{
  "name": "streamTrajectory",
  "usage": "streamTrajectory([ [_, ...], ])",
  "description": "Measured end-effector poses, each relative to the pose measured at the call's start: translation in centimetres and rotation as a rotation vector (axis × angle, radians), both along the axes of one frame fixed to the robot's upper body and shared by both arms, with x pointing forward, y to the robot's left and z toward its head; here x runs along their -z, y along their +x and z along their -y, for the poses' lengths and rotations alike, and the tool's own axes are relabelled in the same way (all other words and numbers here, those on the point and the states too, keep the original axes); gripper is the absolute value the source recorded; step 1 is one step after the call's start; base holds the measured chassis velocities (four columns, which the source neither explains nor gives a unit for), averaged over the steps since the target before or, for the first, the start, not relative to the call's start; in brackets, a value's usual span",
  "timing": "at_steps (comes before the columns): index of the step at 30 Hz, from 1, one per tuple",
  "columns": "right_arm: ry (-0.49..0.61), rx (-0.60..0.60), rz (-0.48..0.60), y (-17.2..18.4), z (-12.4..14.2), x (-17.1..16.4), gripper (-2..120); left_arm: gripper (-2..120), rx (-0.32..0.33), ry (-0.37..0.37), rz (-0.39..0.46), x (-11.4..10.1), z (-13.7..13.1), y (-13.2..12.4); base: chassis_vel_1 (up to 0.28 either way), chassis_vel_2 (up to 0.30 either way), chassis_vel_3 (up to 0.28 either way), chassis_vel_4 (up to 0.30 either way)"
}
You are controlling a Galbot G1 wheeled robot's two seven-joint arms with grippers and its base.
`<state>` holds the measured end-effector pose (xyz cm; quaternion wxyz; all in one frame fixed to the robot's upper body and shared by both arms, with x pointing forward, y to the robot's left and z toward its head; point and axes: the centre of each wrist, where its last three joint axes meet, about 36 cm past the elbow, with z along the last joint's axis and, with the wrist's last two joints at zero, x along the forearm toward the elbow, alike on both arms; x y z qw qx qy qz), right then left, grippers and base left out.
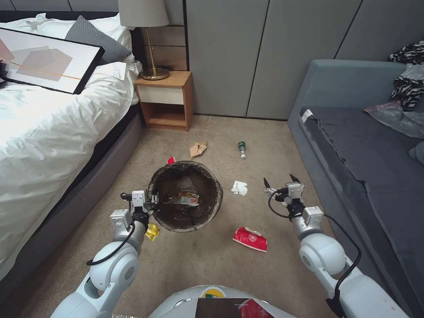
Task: Pick up the trash bin, then pick up the garbage from the floor and place it into the trash bin.
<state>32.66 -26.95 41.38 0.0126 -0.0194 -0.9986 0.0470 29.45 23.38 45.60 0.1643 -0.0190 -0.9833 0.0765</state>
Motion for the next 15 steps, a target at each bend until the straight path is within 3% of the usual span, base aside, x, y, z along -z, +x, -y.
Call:
streamTrajectory([
  [7,-0.049,-0.121,-0.101,0.7,2.5,0.1,100,3,0.006,0.004,0.003,0.0,-0.1,0.0,0.0,0.0,0.0,0.0],
  [9,-0.057,-0.208,-0.149,1.3,3.9,-0.1,100,3,0.012,0.002,0.0,0.2,0.0,0.1,0.0,0.0,0.0,0.0],
  [15,-0.087,-0.322,-0.208,2.5,5.1,1.0,100,3,0.016,0.003,0.0,0.4,0.0,0.2,0.0,0.0,0.0,0.0],
])
